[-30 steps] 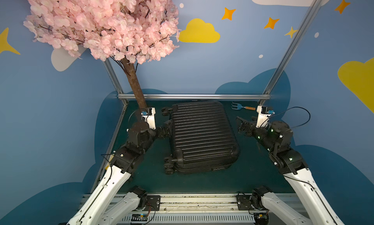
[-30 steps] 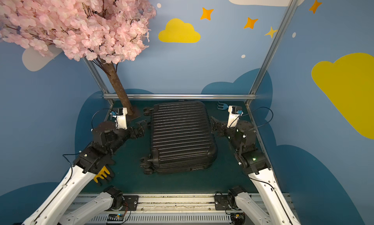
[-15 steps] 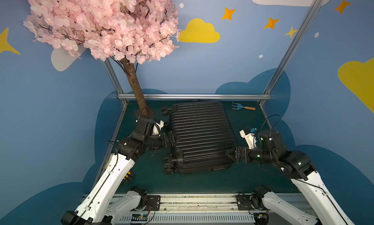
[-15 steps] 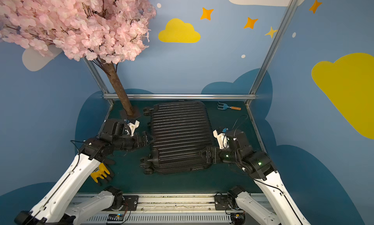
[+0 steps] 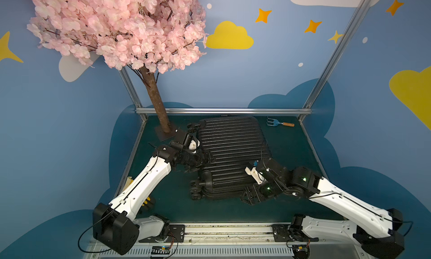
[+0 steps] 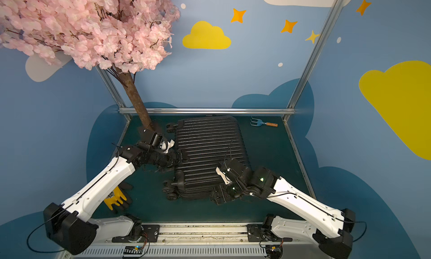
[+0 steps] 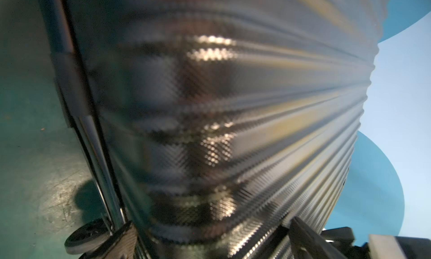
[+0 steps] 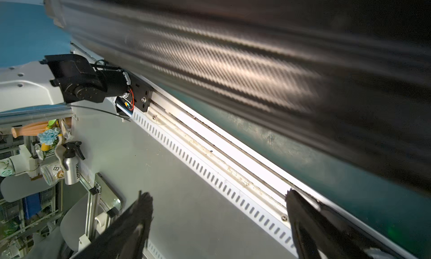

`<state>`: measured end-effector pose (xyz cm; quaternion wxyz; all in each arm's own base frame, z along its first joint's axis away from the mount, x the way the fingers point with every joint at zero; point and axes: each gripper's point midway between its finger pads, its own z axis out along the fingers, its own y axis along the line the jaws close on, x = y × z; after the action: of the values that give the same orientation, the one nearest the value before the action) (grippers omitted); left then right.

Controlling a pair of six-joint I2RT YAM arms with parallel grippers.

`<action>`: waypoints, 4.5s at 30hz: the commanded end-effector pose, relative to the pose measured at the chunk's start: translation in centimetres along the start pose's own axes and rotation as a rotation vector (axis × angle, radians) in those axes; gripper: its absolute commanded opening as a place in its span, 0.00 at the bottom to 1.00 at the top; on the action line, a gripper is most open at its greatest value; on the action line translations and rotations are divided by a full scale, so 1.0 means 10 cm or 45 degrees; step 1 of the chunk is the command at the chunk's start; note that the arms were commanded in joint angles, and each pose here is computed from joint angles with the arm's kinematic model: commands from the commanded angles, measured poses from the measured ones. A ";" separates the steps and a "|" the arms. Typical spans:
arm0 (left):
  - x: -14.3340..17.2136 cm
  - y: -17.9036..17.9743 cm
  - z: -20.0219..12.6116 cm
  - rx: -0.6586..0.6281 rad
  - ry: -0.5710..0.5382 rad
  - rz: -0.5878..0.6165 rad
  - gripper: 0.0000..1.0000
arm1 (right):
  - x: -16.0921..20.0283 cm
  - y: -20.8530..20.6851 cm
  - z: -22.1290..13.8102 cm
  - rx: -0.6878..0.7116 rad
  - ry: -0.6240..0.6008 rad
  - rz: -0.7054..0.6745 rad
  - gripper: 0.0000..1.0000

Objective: Open the suitcase zippers
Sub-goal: Move the suitcase to the center of the board, then adjust the suitcase at the center of the board, then unzip the zipper on the suitcase.

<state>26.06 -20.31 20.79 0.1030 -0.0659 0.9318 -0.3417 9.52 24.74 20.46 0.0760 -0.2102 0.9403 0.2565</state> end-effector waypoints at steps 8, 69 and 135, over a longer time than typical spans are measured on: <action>-0.78 -0.54 0.12 0.062 -0.145 0.217 0.99 | -1.04 0.17 0.28 0.114 -0.271 -0.018 0.87; 0.05 -0.11 0.21 0.076 -0.276 0.543 0.24 | -0.88 -0.10 -0.47 -0.035 -0.511 -0.149 0.80; 0.38 -0.33 1.00 0.271 -1.169 1.457 0.02 | -0.82 0.02 -0.76 -0.103 -0.734 -0.416 0.64</action>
<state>24.38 -28.89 11.19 0.6101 0.3236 0.6844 -0.2336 17.42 23.68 29.28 0.3842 -0.2739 0.8242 0.3133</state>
